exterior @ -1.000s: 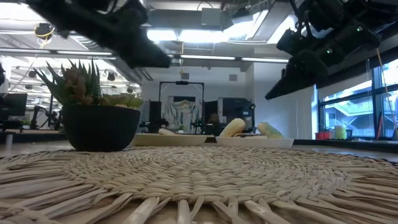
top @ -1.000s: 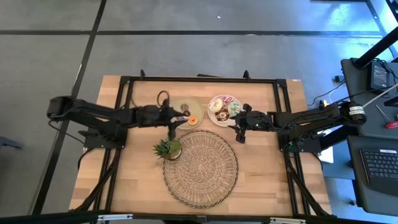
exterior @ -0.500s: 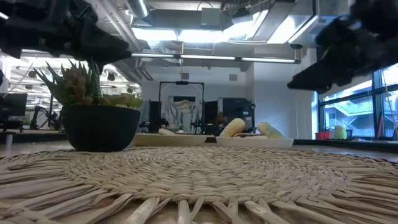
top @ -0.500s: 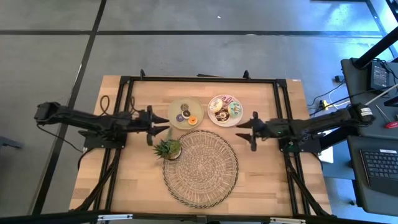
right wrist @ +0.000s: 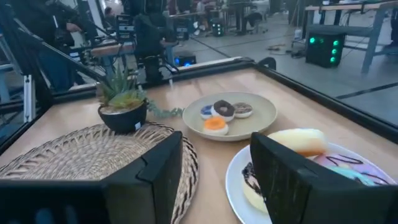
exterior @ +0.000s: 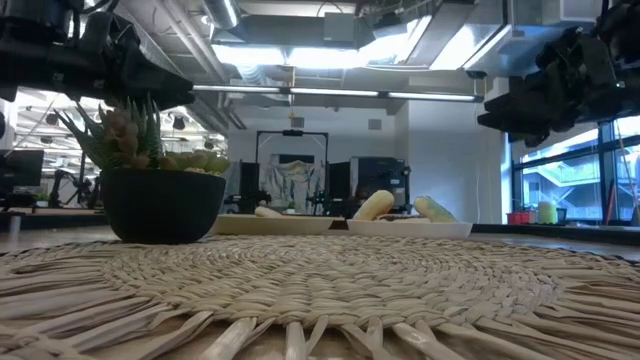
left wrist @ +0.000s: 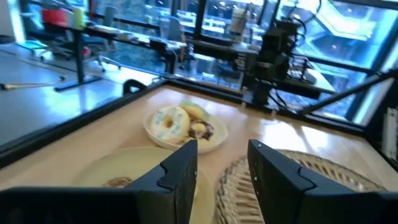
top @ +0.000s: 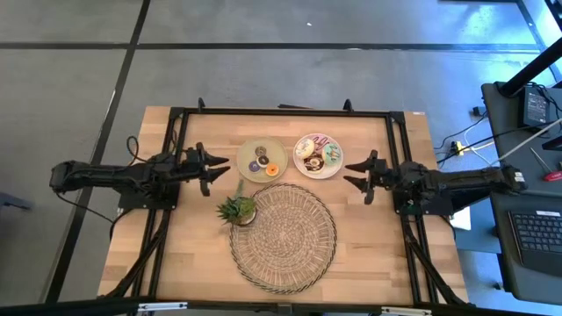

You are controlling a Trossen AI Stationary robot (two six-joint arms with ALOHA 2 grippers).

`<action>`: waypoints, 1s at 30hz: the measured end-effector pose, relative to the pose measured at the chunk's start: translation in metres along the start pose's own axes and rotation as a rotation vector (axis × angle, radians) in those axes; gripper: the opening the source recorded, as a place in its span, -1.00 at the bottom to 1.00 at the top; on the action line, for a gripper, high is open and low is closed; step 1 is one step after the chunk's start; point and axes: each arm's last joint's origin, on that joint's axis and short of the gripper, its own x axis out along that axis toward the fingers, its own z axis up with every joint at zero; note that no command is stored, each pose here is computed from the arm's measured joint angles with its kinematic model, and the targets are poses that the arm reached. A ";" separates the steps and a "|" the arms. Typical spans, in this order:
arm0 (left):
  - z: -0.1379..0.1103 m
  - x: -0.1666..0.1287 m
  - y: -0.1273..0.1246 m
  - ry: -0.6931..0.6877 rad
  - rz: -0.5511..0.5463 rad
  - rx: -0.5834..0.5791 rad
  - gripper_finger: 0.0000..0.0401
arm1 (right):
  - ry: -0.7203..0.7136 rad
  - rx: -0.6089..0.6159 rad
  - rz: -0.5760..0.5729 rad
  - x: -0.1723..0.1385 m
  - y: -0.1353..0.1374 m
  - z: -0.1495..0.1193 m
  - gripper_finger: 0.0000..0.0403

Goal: Pick & Place donuts
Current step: Return to Home Position

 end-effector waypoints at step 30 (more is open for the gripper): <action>0.014 -0.029 0.019 -0.166 0.104 0.043 -0.35 | -0.089 -0.034 0.060 -0.023 -0.009 0.006 -0.05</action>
